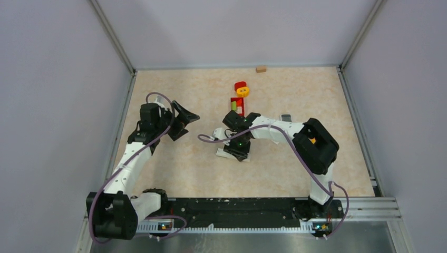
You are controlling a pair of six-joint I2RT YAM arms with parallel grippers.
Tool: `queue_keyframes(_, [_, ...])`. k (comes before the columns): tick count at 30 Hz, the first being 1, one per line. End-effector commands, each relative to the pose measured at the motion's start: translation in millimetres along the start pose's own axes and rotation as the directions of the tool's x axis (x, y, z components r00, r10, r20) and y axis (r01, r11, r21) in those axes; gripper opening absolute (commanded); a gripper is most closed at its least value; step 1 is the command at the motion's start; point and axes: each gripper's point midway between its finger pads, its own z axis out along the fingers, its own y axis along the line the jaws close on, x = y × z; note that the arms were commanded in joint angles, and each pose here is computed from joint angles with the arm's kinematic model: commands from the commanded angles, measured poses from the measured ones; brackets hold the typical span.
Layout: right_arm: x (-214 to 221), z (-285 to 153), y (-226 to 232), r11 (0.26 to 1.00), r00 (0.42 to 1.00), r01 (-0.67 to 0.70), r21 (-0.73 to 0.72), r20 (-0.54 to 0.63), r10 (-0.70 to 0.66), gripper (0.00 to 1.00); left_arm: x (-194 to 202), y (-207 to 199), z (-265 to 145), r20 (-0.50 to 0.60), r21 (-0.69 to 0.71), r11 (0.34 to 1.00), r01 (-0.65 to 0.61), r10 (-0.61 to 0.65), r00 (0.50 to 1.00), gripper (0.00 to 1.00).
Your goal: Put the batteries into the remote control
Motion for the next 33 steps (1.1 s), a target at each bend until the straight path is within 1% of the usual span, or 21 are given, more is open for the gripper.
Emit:
queue_keyframes(1, [1.9, -11.4, -4.9, 1.000, 0.999, -0.014, 0.012, -0.030, 0.014, 0.37, -11.5, -15.8, -2.4, 0.031, 0.051, 0.998, -0.044, 0.043, 0.999, 0.99])
queue_keyframes(3, [-2.1, -18.0, -2.9, 1.000, 1.000, -0.025, -0.002, -0.006, 0.025, 0.41, -12.3, -16.3, -2.9, 0.033, 0.052, 0.998, -0.046, 0.045, 0.998, 0.99])
queue_keyframes(5, [-9.4, -29.1, -0.2, 0.999, 0.998, -0.032, -0.025, 0.050, 0.033, 0.50, -13.2, -16.9, -3.5, 0.036, 0.053, 0.997, -0.048, 0.046, 0.998, 0.99])
queue_keyframes(6, [-12.9, -35.1, 0.4, 0.999, 0.996, -0.033, -0.032, 0.077, 0.035, 0.52, -13.7, -17.4, -4.0, 0.037, 0.053, 0.997, -0.050, 0.048, 0.998, 0.99])
queue_keyframes(9, [-16.1, -52.2, -1.6, 0.999, 0.992, -0.035, -0.018, 0.124, 0.037, 0.55, -14.6, -18.3, -4.5, 0.038, 0.055, 0.997, -0.052, 0.049, 0.998, 0.99])
queue_keyframes(12, [-14.5, -68.2, -17.7, 0.996, 0.984, -0.066, 0.054, 0.169, 0.056, 0.55, -15.5, -20.3, -5.4, 0.040, 0.060, 0.997, -0.055, 0.053, 0.998, 0.99])
queue_keyframes(14, [-10.3, -79.0, -39.5, 0.983, 0.971, -0.140, 0.123, 0.213, 0.111, 0.57, -16.3, -21.4, -6.1, 0.043, 0.063, 0.996, -0.056, 0.053, 0.998, 0.99])
queue_keyframes(15, [-6.0, -85.1, -55.2, 0.965, 0.959, -0.199, 0.172, 0.238, 0.156, 0.60, -16.0, -21.5, -6.3, 0.042, 0.064, 0.996, -0.058, 0.055, 0.998, 0.99])
queue_keyframes(18, [11.5, -93.4, -100.8, 0.883, 0.911, -0.375, 0.282, 0.287, 0.295, 0.67, -15.2, -22.4, -5.8, 0.038, 0.073, 0.995, -0.062, 0.060, 0.998, 0.99])
queue_keyframes(22, [42.6, -79.3, -133.2, 0.786, 0.846, -0.530, 0.318, 0.263, 0.464, 0.68, -10.6, -25.9, -4.0, 0.009, 0.104, 0.993, -0.054, 0.054, 0.999, 0.99])
queue_keyframes(25, [58.3, -65.4, -142.7, 0.746, 0.814, -0.581, 0.325, 0.222, 0.537, 0.69, -8.4, -28.6, -3.4, -0.007, 0.123, 0.991, -0.055, 0.057, 0.998, 0.99])
queue_keyframes(29, [61.6, -56.3, -152.1, 0.734, 0.802, -0.596, 0.325, 0.198, 0.564, 0.69, -7.7, -30.7, -3.1, -0.013, 0.135, 0.989, -0.059, 0.062, 0.998, 0.99])
queue_keyframes(33, [67.0, -45.1, -155.8, 0.743, 0.799, -0.597, 0.303, 0.138, 0.586, 0.68, -6.0, -33.1, -2.7, -0.024, 0.151, 0.987, -0.061, 0.065, 0.998, 0.99])
